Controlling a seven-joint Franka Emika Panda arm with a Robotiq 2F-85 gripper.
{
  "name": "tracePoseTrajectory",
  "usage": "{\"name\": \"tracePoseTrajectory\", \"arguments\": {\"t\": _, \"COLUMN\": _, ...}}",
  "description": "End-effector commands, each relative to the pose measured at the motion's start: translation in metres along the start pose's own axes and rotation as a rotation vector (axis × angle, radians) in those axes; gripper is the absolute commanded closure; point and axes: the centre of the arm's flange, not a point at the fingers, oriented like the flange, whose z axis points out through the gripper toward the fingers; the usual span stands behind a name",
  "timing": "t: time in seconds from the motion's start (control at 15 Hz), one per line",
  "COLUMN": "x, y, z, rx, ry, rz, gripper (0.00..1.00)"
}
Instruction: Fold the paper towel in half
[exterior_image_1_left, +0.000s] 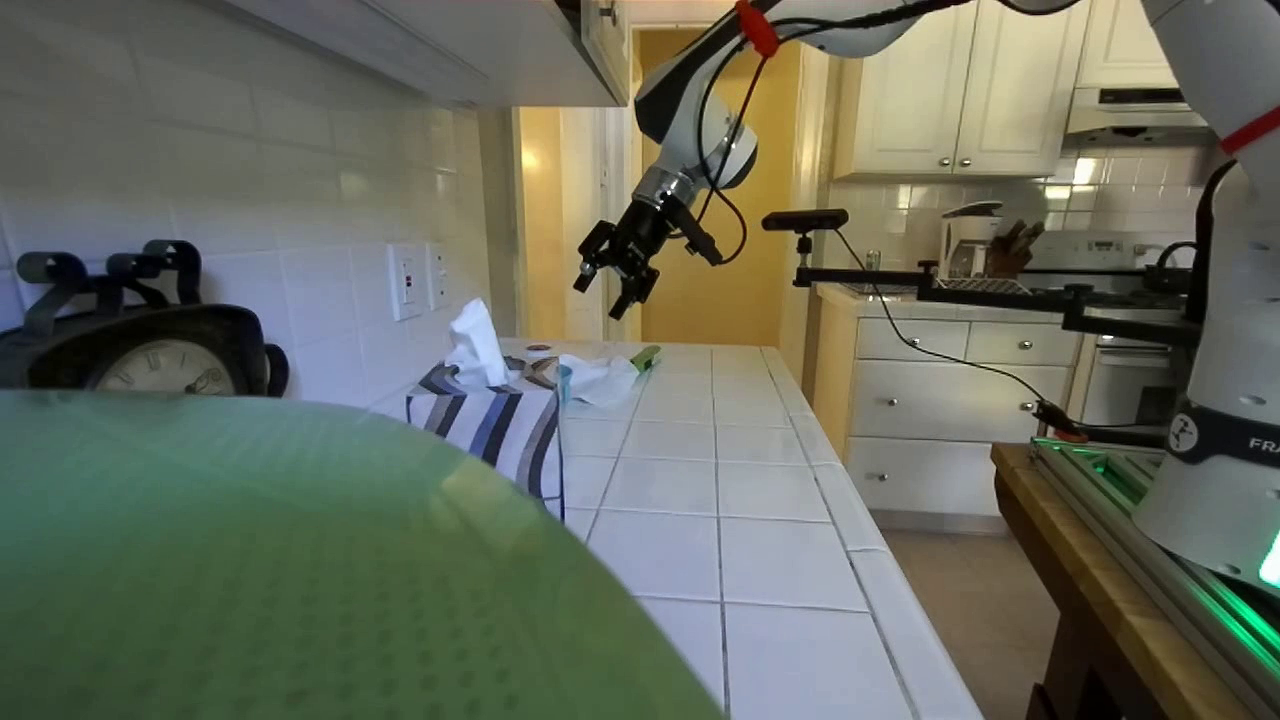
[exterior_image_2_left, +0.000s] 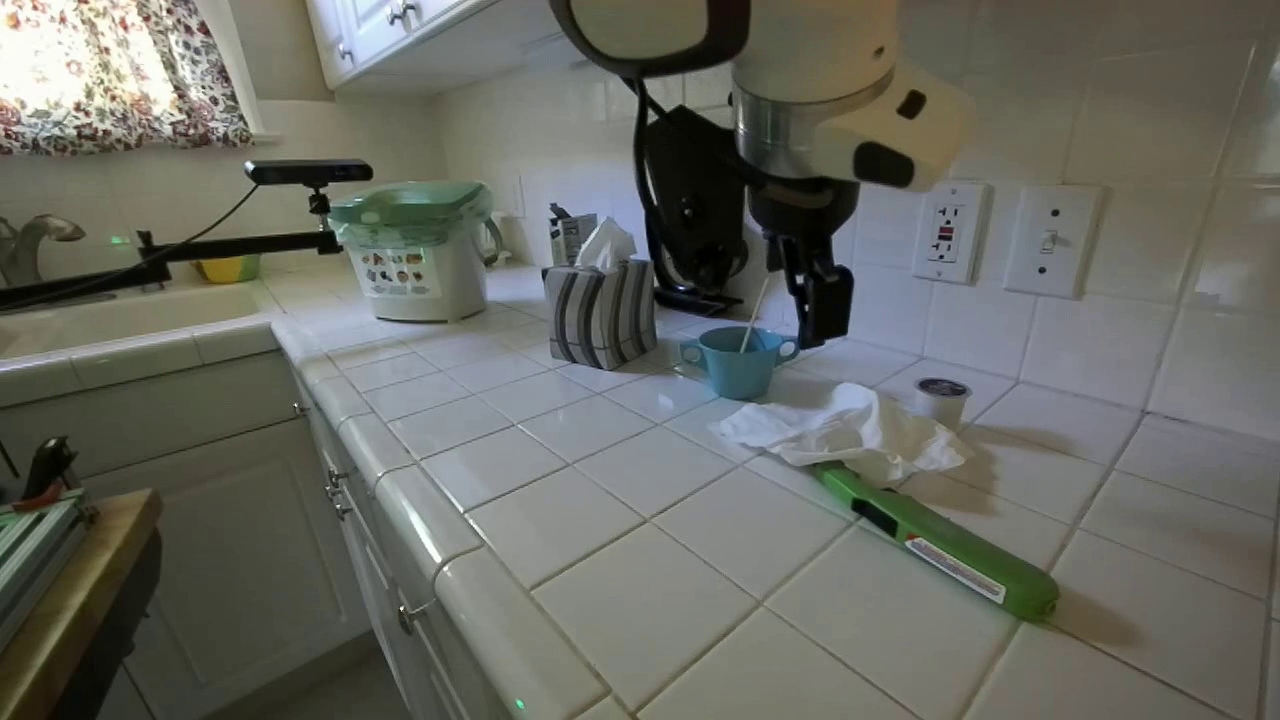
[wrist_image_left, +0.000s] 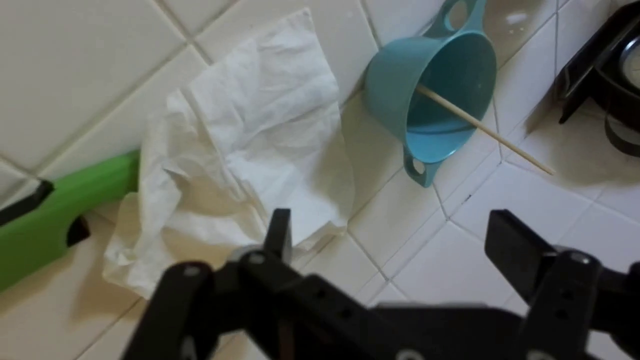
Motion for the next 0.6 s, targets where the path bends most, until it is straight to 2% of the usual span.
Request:
{"name": "tracePoseTrajectory", "arguments": {"t": 0.0, "x": 0.019, "y": 0.023, "z": 0.021, "rx": 0.009, "ry": -0.005, "rz": -0.011, "gripper": 0.00}}
{"name": "tracePoseTrajectory", "arguments": {"t": 0.27, "x": 0.024, "y": 0.051, "z": 0.038, "rx": -0.018, "ry": -0.025, "rz": 0.021, "gripper": 0.00}}
{"name": "tracePoseTrajectory", "arguments": {"t": 0.53, "x": 0.033, "y": 0.065, "z": 0.038, "rx": -0.027, "ry": -0.005, "rz": 0.027, "gripper": 0.00}}
